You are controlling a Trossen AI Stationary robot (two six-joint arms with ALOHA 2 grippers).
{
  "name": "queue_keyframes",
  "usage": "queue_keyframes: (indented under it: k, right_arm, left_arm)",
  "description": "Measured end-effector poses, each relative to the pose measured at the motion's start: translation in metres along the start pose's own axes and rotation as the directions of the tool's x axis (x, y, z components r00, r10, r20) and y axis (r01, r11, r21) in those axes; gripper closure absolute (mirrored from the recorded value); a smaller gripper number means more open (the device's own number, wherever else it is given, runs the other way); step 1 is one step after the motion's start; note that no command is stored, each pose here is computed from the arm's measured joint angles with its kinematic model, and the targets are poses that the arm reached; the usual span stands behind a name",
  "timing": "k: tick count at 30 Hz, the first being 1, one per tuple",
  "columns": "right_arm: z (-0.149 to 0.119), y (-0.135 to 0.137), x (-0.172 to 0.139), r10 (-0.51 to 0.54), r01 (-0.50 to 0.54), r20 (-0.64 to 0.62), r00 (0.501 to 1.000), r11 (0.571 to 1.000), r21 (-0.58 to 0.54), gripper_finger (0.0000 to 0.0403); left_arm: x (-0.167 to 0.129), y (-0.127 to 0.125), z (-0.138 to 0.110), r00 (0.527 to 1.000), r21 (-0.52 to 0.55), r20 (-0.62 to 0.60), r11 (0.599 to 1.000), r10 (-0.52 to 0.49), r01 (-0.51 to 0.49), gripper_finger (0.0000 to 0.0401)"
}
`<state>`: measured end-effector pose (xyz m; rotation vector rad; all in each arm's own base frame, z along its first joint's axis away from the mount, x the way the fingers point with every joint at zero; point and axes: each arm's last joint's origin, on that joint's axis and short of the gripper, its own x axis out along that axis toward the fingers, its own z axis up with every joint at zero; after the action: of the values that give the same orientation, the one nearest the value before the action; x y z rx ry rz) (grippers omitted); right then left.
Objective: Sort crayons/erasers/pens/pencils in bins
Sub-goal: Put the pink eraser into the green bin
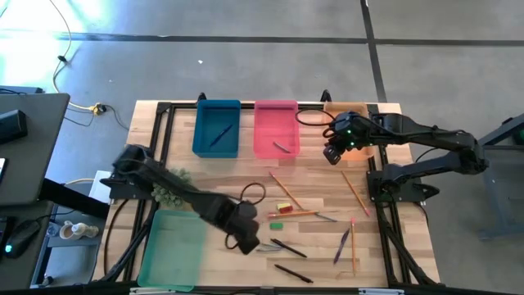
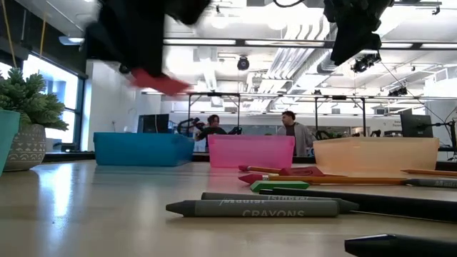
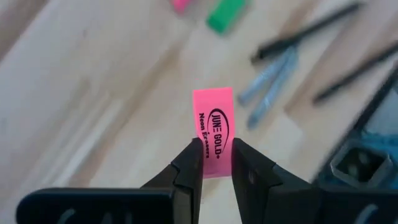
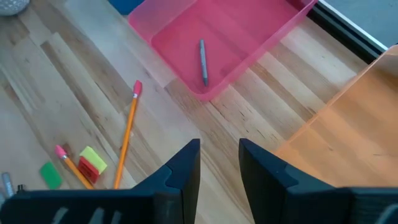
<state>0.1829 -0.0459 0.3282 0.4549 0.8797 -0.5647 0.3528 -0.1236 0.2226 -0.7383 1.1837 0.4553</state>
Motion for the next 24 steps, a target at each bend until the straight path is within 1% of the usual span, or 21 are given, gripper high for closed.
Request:
queue_keyframes:
  k: [6,12,19,24]
  right_arm:
    - [0.0,0.0,-0.001,0.002,-0.002,-0.003,1.0,1.0,0.0,0.03]
    - [0.0,0.0,0.0,0.001,-0.001,-0.003,1.0,1.0,0.0,0.03]
    - [0.0,0.0,0.0,0.002,-0.002,-0.003,1.0,1.0,0.008,0.03]
    - [0.0,0.0,0.0,0.001,-0.001,-0.003,1.0,1.0,0.011,0.03]
  left_arm:
    - [-0.043,0.004,-0.033,0.999,-0.06,0.008,0.997,0.041,-0.04,0.0345]
    - [-0.077,0.009,-0.074,0.997,-0.147,0.035,0.987,0.073,-0.067,0.0345]
    - [-0.094,0.02,-0.123,0.981,-0.257,0.017,0.949,0.193,-0.183,0.0345]
    - [-0.097,0.025,-0.154,0.974,-0.349,0.011,0.913,0.227,-0.209,0.0345]
